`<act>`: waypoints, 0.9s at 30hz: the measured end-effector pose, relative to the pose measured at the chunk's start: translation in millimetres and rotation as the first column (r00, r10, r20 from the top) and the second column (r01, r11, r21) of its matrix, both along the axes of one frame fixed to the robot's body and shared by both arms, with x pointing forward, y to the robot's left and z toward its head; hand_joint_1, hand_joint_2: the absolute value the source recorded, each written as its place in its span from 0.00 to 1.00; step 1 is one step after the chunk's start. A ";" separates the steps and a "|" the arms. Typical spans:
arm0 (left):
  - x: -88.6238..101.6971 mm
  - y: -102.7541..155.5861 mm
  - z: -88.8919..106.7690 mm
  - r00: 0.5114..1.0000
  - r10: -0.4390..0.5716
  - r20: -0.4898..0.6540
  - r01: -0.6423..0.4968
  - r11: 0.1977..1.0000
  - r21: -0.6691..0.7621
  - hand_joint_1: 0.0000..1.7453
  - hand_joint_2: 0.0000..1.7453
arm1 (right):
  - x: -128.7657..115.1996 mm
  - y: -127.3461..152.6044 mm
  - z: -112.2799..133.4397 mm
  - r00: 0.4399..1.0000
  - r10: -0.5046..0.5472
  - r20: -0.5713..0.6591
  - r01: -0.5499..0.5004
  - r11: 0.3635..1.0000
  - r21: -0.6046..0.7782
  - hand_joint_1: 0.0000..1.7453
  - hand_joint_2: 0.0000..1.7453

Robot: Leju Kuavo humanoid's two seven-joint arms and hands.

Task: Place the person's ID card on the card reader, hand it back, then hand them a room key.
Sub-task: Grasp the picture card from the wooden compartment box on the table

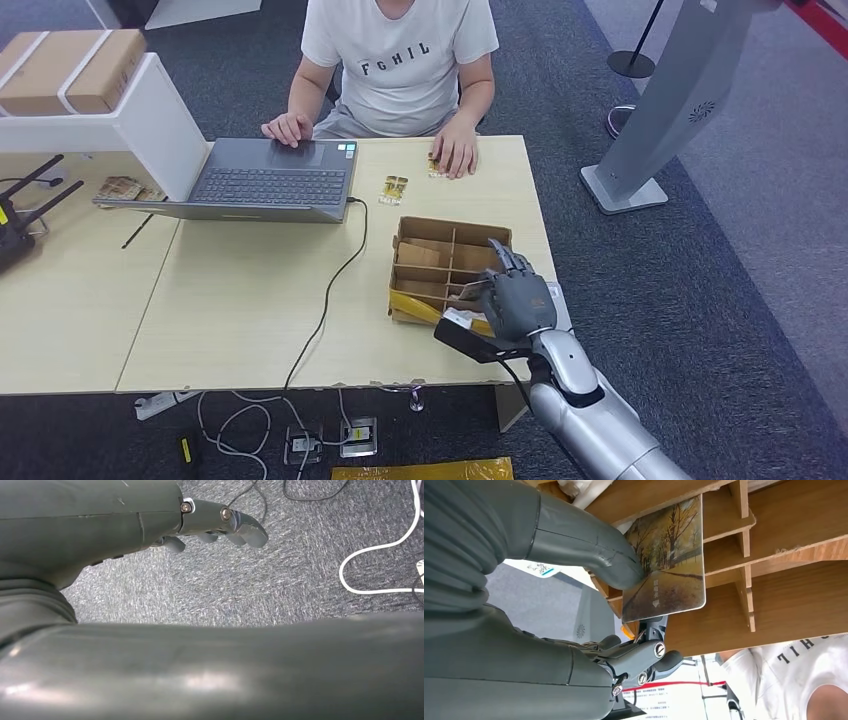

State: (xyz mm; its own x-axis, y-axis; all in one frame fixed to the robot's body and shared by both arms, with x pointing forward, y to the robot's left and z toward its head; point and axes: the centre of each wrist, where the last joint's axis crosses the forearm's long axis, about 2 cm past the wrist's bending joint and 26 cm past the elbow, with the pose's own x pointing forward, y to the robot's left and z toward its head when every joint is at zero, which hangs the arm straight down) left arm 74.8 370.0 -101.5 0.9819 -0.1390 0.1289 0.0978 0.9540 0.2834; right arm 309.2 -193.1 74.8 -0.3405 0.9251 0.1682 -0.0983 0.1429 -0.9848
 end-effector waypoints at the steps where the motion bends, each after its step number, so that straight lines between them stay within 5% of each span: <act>1: 0.0 -0.1 0.0 1.000 0.000 0.000 0.000 1.000 0.000 0.00 0.00 | -0.4 0.3 -0.5 1.000 0.000 -0.001 0.000 1.000 0.001 1.00 1.00; 17: 0.0 -3.2 -0.4 1.000 0.015 0.002 -0.015 1.000 0.002 0.00 0.00 | 3.3 2.7 3.0 1.000 -0.007 0.013 0.007 1.000 0.002 1.00 1.00; 27: -0.3 -3.4 -0.5 1.000 0.000 0.010 0.000 1.000 0.003 0.00 0.00 | 32.2 -18.5 59.5 0.985 -0.067 0.159 0.066 0.998 0.011 1.00 1.00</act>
